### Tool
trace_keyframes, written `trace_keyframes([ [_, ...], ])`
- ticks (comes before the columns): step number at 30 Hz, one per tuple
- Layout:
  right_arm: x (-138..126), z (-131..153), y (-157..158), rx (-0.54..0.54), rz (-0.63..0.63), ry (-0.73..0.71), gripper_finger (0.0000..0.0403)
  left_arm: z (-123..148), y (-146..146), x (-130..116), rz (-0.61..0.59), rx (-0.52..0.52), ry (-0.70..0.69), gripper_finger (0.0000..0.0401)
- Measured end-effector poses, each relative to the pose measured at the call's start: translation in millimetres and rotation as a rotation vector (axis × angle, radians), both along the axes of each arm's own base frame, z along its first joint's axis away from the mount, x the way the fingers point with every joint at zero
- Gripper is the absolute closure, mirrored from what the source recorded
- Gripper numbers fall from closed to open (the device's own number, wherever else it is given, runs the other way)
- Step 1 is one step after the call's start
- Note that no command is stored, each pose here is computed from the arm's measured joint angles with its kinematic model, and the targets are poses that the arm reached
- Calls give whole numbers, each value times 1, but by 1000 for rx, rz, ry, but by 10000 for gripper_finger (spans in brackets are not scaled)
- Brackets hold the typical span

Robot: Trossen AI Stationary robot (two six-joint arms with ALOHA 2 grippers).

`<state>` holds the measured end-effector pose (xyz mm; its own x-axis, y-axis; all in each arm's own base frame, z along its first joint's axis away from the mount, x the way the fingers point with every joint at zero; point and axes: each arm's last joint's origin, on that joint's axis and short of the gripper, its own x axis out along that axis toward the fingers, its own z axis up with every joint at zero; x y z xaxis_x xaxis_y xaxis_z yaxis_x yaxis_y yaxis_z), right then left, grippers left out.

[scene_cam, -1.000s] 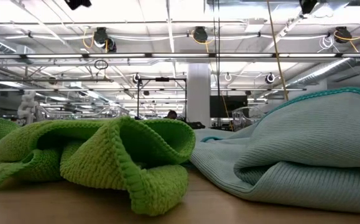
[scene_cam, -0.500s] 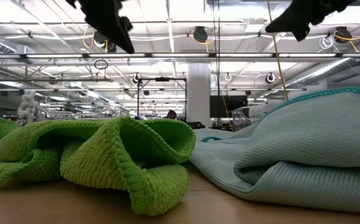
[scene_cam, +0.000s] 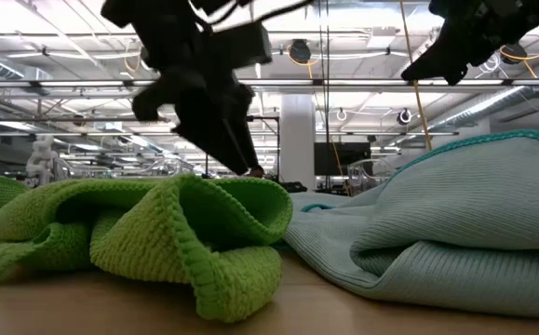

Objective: Fold microfiber towels
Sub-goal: Fold the top left blue microfiber cloth

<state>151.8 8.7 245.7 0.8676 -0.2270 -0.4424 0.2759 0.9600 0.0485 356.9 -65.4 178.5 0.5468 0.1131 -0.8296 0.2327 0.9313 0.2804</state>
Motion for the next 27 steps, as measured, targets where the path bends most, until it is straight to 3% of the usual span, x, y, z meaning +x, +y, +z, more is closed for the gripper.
trace_keyframes([
  [7,1,-11,0,22,-9,-17,403,-30,-1,9,3,55,43,269],
  [14,3,-18,0,22,-6,-67,403,-45,0,15,-4,85,52,274],
  [27,5,-13,1,27,-7,-116,403,-45,-2,15,-18,15,58,274],
])
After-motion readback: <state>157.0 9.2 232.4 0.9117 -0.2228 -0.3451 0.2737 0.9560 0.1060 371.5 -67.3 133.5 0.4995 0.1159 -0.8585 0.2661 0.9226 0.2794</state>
